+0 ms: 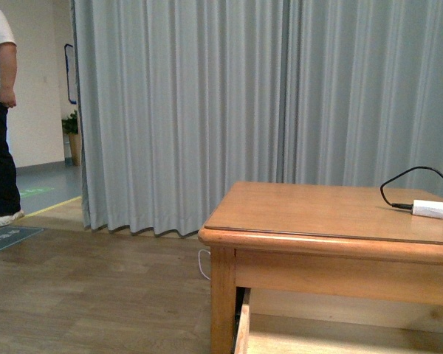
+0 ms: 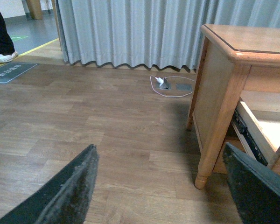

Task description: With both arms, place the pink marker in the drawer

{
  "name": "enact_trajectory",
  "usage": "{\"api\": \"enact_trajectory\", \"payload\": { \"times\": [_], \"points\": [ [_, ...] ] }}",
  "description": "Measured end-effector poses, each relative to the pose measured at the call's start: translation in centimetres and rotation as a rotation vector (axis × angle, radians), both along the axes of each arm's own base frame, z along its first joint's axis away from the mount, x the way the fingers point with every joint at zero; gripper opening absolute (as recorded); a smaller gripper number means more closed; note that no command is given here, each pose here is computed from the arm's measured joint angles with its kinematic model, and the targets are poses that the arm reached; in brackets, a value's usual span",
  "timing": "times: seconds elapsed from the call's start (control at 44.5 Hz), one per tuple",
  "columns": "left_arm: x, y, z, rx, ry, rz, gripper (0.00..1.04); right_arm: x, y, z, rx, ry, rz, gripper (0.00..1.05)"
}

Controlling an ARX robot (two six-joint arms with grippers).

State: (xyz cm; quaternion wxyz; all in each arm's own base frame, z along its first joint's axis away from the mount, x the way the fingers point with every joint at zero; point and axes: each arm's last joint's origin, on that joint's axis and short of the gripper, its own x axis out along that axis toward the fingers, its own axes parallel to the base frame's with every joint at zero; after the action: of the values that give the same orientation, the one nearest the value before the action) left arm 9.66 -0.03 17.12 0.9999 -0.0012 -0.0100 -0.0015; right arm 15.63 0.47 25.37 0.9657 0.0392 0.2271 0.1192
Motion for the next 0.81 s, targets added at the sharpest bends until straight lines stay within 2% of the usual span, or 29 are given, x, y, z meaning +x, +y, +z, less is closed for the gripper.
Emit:
{"api": "enact_trajectory", "payload": {
  "times": [0.135, 0.202, 0.629, 0.674, 0.742, 0.809],
  "points": [
    [0.00, 0.00, 0.00, 0.001, 0.000, 0.000, 1.00, 0.01, 0.00, -0.01, 0.000, 0.000, 0.000, 0.96],
    [0.00, 0.00, 0.00, 0.000, 0.000, 0.000, 0.98, 0.00, 0.00, 0.00, 0.000, 0.000, 0.000, 0.96],
    [0.00, 0.00, 0.00, 0.000, 0.000, 0.000, 0.99, 0.00, 0.00, 0.00, -0.004, -0.003, -0.001, 0.96],
    [0.00, 0.00, 0.00, 0.000, 0.000, 0.000, 0.99, 0.12, 0.02, -0.28, -0.069, -0.101, -0.039, 0.96],
    [0.00, 0.00, 0.00, 0.000, 0.000, 0.001, 0.99, 0.26, -0.15, -0.78, -0.188, -0.328, -0.129, 0.96],
    [-0.01, 0.00, 0.00, 0.000, 0.000, 0.000, 0.99, 0.44, -0.41, -0.70, -0.212, -0.337, -0.137, 0.96]
  ]
}}
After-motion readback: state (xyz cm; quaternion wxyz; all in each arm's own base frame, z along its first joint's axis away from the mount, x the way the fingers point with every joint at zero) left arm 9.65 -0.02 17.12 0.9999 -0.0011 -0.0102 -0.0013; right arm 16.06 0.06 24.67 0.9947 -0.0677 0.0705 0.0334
